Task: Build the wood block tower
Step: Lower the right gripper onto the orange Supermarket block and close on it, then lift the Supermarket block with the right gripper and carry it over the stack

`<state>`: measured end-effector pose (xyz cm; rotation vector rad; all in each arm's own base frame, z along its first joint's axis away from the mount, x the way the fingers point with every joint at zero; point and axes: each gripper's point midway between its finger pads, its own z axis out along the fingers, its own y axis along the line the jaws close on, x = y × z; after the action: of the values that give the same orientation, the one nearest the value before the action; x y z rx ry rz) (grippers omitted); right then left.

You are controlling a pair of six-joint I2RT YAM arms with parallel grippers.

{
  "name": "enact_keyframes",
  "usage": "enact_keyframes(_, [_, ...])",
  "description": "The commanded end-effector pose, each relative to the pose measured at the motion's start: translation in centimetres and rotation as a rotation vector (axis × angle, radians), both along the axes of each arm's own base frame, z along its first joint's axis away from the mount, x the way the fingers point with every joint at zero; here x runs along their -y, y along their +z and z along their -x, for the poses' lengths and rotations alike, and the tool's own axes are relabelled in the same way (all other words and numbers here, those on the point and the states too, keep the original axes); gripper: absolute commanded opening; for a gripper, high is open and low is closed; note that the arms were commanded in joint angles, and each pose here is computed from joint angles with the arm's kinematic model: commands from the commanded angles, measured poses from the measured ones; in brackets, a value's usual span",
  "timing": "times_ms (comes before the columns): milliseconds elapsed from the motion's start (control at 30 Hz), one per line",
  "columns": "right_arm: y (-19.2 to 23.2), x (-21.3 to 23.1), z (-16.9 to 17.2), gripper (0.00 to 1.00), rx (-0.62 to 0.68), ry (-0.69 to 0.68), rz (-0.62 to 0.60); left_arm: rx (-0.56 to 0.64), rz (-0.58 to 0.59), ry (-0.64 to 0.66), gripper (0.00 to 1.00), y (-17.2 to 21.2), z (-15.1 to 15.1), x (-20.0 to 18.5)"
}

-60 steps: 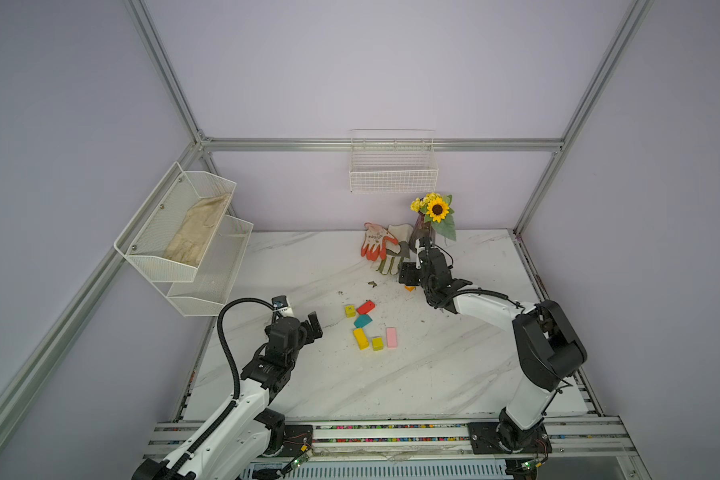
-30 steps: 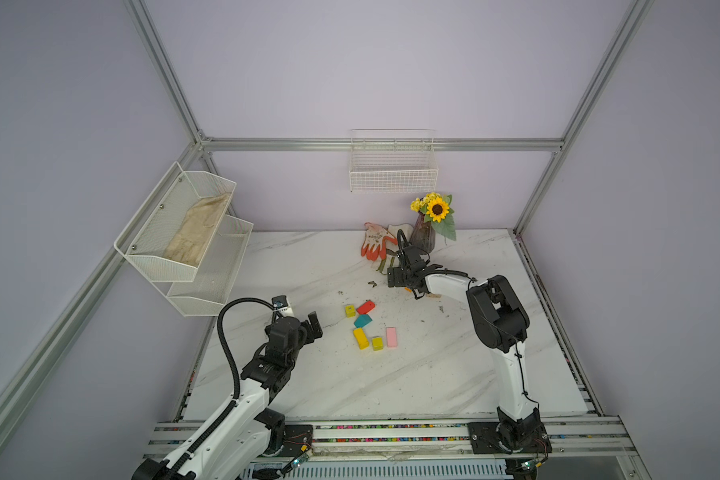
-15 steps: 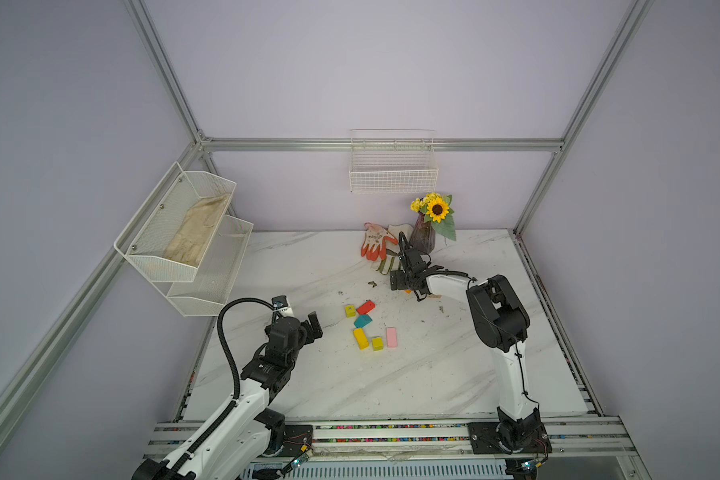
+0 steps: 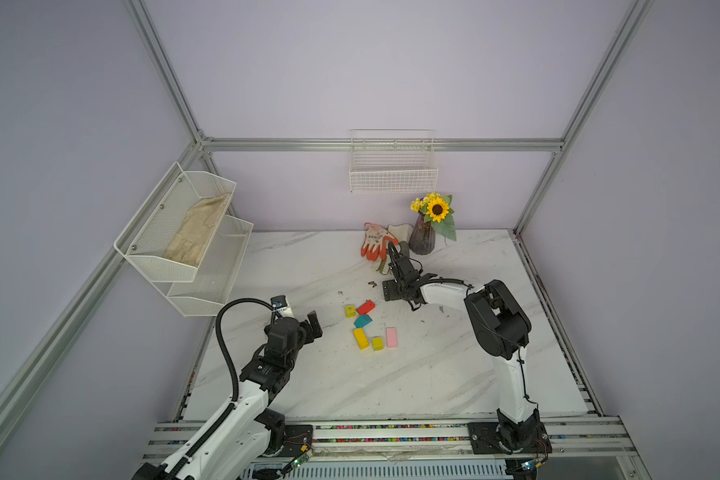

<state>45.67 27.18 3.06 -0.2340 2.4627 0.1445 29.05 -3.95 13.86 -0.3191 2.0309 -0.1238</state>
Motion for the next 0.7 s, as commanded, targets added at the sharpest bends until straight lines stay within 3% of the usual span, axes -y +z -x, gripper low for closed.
enact_keyframes(0, [0.6,0.1,1.4,0.86,-0.017,0.003,0.017,0.044,0.009,-0.004,1.00,1.0,-0.3,0.0])
enact_keyframes(333, [0.0,-0.1,1.6,0.74,-0.032,-0.007,0.016,0.050,0.011,-0.002,1.00,1.0,-0.2,0.0])
enact_keyframes(667, [0.6,-0.3,1.4,0.48,-0.035,-0.016,0.009,0.039,-0.002,-0.006,1.00,1.4,-0.4,0.0])
